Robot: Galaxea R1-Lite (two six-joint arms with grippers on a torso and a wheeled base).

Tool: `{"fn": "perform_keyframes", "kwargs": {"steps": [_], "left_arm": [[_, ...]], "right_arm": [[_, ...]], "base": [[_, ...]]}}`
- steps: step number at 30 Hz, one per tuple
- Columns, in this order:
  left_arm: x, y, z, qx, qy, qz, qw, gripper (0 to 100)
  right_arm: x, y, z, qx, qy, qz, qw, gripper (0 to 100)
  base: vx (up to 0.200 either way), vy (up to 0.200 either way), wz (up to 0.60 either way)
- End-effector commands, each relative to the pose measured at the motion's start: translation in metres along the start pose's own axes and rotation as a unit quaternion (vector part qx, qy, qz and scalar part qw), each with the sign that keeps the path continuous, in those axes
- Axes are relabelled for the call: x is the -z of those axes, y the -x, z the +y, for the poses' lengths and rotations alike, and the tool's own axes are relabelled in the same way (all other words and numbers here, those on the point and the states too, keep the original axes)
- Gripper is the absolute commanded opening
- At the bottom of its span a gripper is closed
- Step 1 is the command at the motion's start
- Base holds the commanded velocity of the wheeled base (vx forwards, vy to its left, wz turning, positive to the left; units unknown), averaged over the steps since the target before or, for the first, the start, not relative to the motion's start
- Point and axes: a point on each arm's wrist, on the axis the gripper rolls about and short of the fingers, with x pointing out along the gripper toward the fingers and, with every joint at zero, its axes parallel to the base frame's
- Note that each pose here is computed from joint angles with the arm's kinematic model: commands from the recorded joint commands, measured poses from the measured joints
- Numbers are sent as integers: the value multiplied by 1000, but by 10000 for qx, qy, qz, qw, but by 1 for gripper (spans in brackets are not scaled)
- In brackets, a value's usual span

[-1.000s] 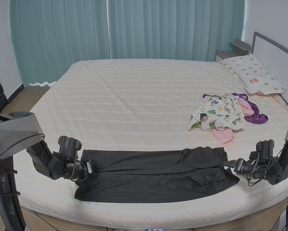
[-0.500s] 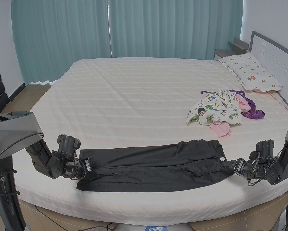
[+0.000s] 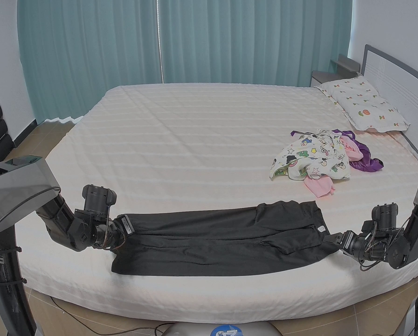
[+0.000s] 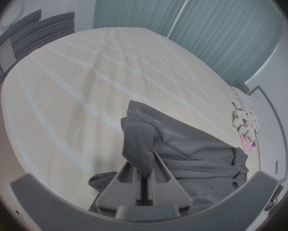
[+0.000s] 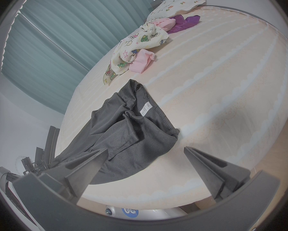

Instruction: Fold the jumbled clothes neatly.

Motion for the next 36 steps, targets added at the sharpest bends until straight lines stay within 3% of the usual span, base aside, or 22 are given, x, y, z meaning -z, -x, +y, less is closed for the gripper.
{"fn": "perform_keyframes", "kwargs": {"steps": [1,15,20,36], "left_arm": [[-3,5,-4,36,5,-26,10000,0],[10,28,-38,56,-351,125,9993,0],[16,30,-51,148,-270,142,9994,0],[5,33,-117,406,-266,186,9986,0]], "right_arm": [[0,0,0,-8,4,-8,10000,100],[-1,0,-1,-70,-13,36,10000,100],[-1,0,-1,-76,-13,40,10000,100],[0,0,-1,-120,-25,85,9999,100]], "base": [[0,0,0],[0,-200,0],[0,-200,0],[0,-200,0]]}}
